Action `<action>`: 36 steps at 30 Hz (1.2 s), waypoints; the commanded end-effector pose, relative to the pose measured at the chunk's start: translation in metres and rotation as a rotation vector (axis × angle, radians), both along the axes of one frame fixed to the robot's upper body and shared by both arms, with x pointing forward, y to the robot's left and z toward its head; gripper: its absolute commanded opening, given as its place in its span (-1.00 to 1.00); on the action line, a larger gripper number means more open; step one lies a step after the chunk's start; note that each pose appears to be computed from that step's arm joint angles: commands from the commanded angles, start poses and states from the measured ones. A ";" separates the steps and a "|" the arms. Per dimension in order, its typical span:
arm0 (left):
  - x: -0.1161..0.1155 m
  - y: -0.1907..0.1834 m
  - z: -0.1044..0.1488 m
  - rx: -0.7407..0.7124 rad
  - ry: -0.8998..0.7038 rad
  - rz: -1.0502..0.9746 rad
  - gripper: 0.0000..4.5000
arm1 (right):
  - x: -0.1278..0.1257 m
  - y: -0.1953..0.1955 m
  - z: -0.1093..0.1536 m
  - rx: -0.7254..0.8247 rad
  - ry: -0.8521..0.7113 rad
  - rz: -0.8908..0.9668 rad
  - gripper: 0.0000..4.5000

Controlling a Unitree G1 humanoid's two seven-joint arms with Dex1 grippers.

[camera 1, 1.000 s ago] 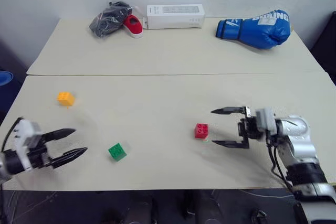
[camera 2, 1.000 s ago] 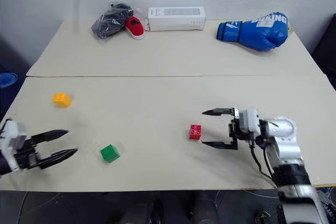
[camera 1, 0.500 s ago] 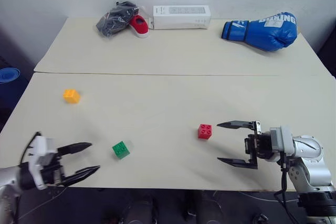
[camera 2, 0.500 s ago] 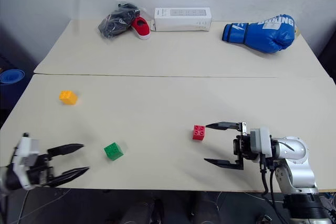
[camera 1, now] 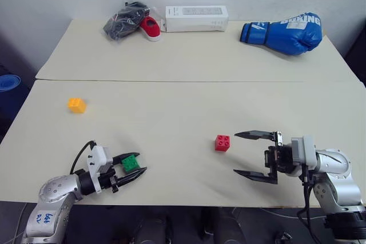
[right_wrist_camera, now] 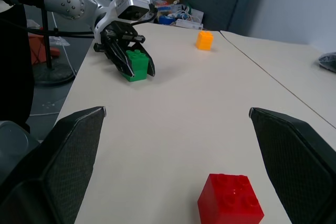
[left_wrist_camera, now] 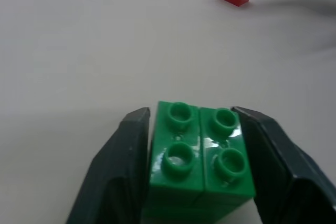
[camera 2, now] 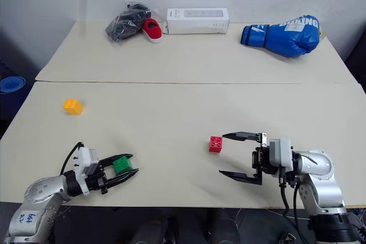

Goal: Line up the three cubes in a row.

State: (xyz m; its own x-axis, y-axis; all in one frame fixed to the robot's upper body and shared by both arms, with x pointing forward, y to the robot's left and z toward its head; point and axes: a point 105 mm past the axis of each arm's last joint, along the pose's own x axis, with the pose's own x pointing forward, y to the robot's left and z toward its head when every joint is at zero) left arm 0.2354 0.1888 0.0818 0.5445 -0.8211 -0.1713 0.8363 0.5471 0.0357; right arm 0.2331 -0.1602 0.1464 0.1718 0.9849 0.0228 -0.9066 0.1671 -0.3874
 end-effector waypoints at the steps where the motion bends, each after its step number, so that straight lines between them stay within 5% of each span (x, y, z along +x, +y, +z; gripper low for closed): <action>1: 0.001 0.000 0.010 0.046 -0.031 -0.066 -0.32 | -0.004 -0.005 0.010 -0.017 -0.057 -0.023 1.00; 9: 0.023 -0.038 0.052 0.121 -0.091 -0.385 -0.32 | -0.004 -0.024 0.016 -0.018 -0.057 -0.141 1.00; 13: 0.059 -0.093 0.062 0.172 -0.148 -0.564 -0.32 | -0.004 -0.036 0.020 0.019 -0.043 -0.256 1.00; 24: 0.089 -0.164 0.043 0.194 -0.077 -0.709 -0.32 | -0.015 -0.043 0.022 0.018 -0.029 -0.373 1.00; 36: 0.085 -0.168 0.017 0.258 -0.095 -0.707 -0.32 | -0.023 -0.046 0.021 0.015 -0.017 -0.414 1.00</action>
